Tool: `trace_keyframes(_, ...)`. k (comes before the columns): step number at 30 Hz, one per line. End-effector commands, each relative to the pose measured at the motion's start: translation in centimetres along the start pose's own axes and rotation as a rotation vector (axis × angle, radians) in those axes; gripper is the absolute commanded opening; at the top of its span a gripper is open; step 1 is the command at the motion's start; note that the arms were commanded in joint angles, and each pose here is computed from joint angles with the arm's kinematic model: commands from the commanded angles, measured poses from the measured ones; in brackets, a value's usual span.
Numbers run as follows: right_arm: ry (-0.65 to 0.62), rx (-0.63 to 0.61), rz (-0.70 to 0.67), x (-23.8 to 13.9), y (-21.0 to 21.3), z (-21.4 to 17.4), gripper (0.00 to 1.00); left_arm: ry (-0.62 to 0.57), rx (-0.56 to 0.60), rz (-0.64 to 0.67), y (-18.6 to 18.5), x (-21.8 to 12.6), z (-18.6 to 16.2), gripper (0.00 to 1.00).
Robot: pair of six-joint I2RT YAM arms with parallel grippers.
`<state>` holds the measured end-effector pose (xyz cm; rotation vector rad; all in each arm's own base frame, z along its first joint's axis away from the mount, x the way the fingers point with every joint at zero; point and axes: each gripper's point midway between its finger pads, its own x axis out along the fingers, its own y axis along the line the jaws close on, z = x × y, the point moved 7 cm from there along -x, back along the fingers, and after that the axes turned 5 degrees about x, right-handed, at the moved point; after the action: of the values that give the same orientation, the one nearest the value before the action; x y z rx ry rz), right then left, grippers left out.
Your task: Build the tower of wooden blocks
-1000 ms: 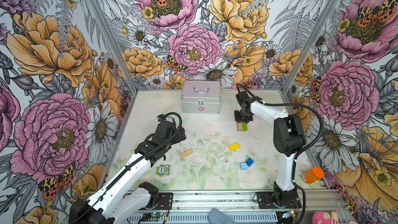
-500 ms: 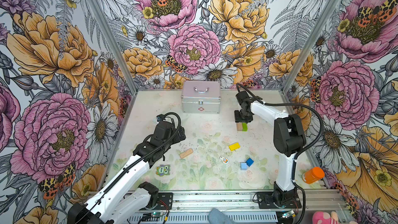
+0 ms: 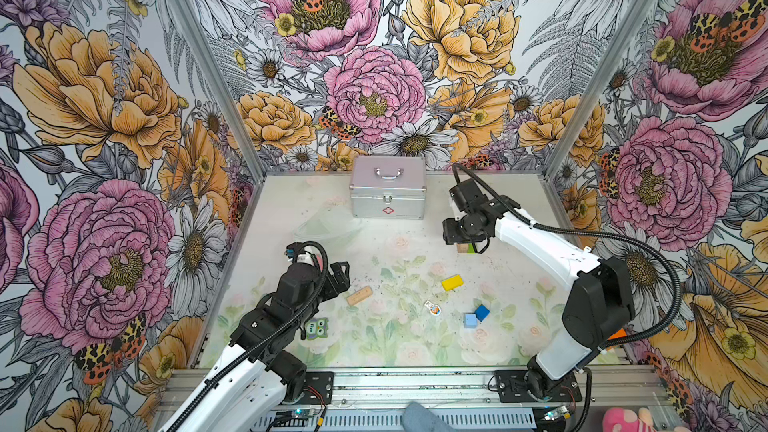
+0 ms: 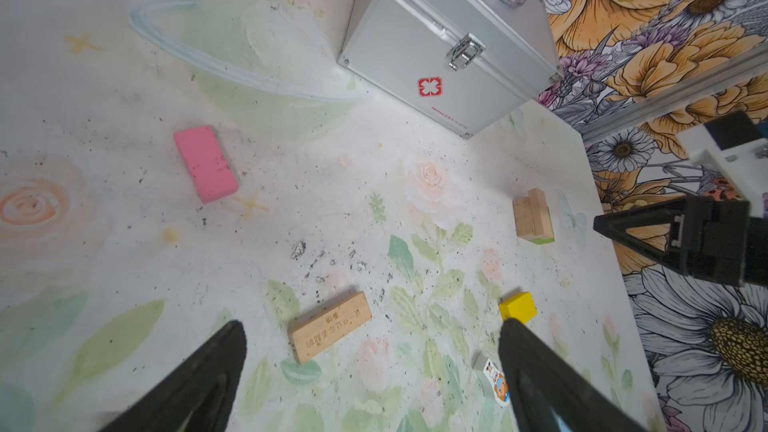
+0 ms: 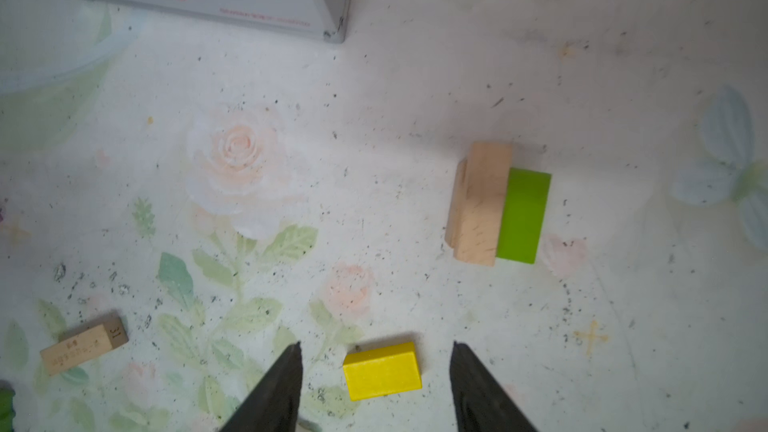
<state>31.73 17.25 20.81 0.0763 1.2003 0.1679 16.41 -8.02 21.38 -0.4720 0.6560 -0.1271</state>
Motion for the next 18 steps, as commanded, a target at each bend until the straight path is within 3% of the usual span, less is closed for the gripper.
trace_keyframes(1,-0.003,0.020,0.020,-0.8,0.7,-1.9,0.62,0.081,-0.035,0.065,1.6,0.6,-3.1,0.94)
trace_keyframes(8,-0.030,-0.011,0.078,-2.9,1.7,-5.1,0.80,0.184,0.021,0.106,1.8,3.1,-6.9,0.94)
trace_keyframes(18,-0.111,-0.027,0.125,-6.1,0.8,-6.2,0.85,0.275,0.049,0.103,0.5,6.8,-8.6,0.88)
